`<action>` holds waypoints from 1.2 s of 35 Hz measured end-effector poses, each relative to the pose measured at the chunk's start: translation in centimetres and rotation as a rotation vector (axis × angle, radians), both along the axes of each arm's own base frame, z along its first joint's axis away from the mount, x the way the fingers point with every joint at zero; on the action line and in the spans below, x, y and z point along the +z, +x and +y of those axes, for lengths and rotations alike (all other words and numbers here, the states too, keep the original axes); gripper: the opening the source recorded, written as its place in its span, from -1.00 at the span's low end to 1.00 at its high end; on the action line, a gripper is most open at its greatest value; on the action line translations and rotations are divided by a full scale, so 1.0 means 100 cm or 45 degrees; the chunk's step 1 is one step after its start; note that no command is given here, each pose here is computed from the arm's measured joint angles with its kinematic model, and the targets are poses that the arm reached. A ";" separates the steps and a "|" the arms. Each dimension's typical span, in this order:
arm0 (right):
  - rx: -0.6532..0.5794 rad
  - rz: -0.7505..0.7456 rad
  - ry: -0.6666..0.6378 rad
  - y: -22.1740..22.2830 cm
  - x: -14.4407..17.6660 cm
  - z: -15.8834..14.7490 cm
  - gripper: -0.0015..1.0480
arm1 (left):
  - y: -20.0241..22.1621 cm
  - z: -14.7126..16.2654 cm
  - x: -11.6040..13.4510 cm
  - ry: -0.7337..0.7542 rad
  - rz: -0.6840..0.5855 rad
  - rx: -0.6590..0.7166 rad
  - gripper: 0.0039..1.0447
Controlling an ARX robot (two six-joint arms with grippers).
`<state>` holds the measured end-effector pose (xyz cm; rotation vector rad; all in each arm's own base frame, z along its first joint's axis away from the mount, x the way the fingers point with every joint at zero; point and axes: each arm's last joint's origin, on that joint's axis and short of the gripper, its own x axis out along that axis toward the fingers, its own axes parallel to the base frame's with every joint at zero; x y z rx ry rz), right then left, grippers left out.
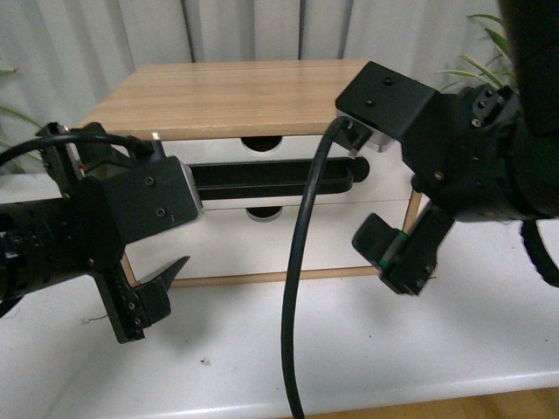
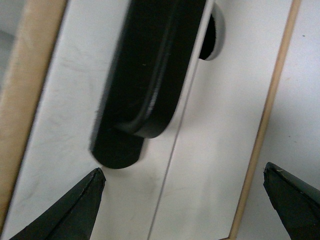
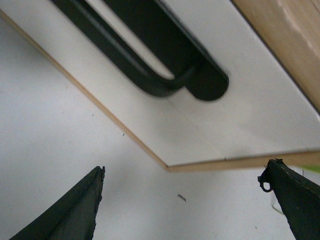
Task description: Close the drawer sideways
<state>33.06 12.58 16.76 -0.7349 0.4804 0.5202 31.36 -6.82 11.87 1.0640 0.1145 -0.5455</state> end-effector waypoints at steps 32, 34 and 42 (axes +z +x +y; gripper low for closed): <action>-0.548 -0.226 0.357 -0.190 0.019 -0.084 0.88 | -0.181 0.059 0.050 -0.823 0.170 0.317 0.87; -0.580 -0.260 0.390 -0.197 0.022 -0.087 0.88 | -0.188 0.063 0.051 -0.879 0.166 0.342 0.87; -0.700 -0.422 0.610 -0.221 0.028 -0.097 0.88 | -0.207 0.081 0.057 -1.198 0.146 0.458 0.87</action>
